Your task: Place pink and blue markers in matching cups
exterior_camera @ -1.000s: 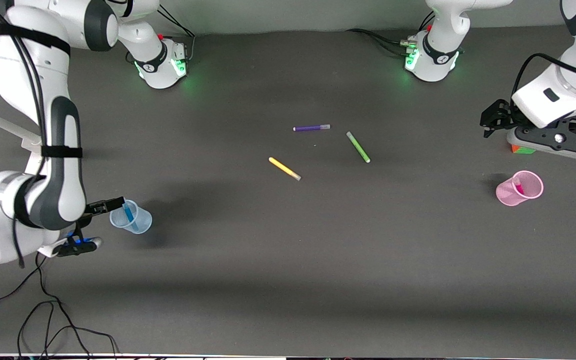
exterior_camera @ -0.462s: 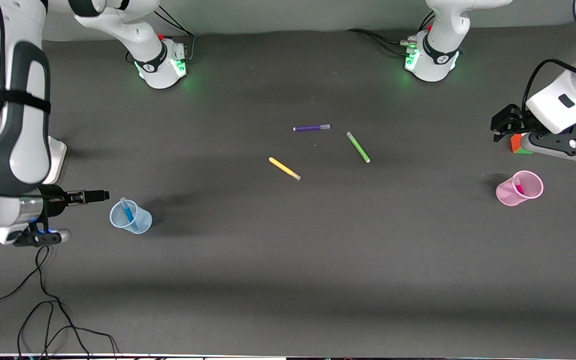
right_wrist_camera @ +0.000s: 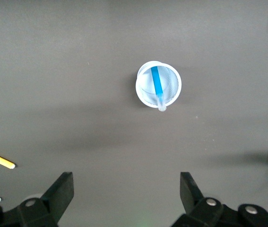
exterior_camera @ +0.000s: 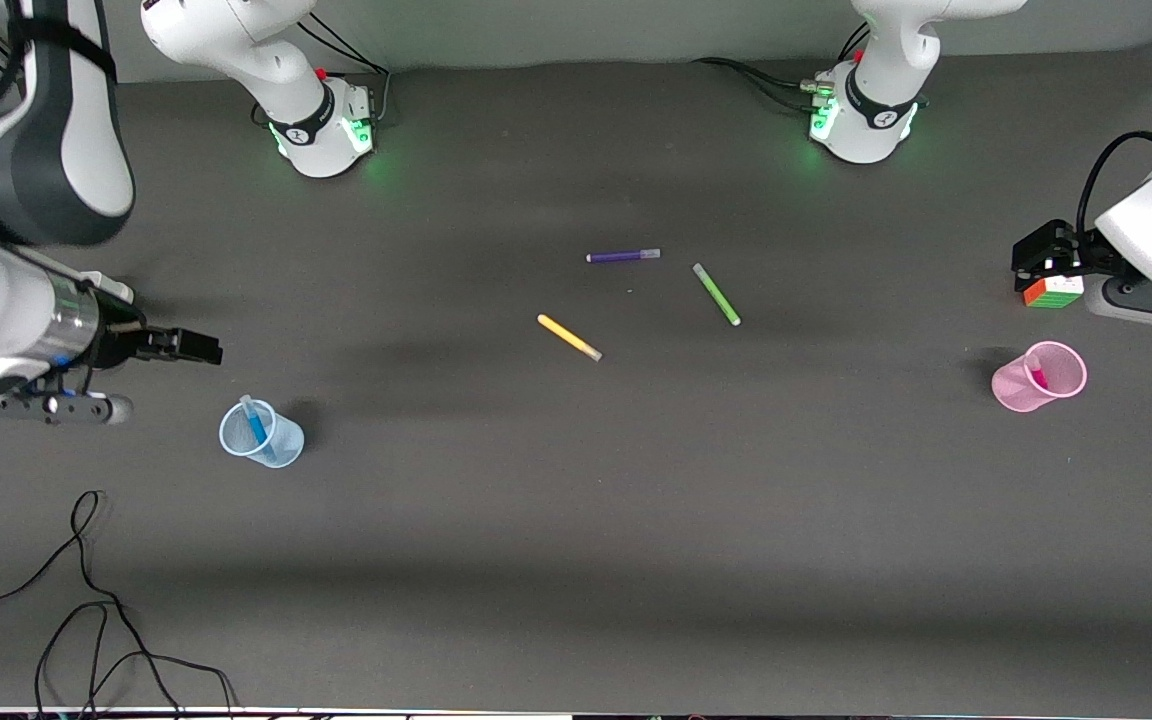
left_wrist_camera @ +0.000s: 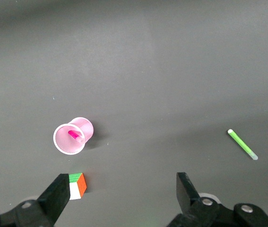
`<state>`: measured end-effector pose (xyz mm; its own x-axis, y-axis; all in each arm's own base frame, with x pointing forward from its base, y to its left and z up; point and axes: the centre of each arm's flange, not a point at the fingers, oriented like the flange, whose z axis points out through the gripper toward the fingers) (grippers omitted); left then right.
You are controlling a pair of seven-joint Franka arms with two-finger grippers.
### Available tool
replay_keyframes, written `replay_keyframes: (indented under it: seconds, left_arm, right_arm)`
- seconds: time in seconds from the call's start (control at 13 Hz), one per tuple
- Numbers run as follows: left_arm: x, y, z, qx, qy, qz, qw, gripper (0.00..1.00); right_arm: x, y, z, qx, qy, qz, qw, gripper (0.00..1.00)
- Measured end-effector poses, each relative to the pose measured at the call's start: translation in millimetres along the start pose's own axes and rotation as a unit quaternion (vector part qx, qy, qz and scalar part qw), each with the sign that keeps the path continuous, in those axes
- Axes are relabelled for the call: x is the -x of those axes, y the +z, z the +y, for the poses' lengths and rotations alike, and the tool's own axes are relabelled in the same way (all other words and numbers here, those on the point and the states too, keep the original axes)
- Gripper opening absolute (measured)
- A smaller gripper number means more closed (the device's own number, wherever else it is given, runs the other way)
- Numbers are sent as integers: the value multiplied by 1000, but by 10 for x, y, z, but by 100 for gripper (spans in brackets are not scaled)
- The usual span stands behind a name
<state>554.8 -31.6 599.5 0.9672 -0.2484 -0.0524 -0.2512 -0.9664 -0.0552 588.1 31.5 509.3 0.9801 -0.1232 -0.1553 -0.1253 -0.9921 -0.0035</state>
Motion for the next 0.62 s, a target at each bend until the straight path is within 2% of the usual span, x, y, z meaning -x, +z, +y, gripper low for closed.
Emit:
replay_keyframes:
  seconds: [0.38, 0.62]
  left_arm:
    - [-25, 50, 12, 2, 2, -5, 1000, 99]
    - [-17, 75, 4, 3, 1, -12, 1000, 100]
  right_arm:
    - [182, -320, 86, 12, 4, 35, 999, 100]
    - [320, -557, 89, 6, 1, 57, 998, 100]
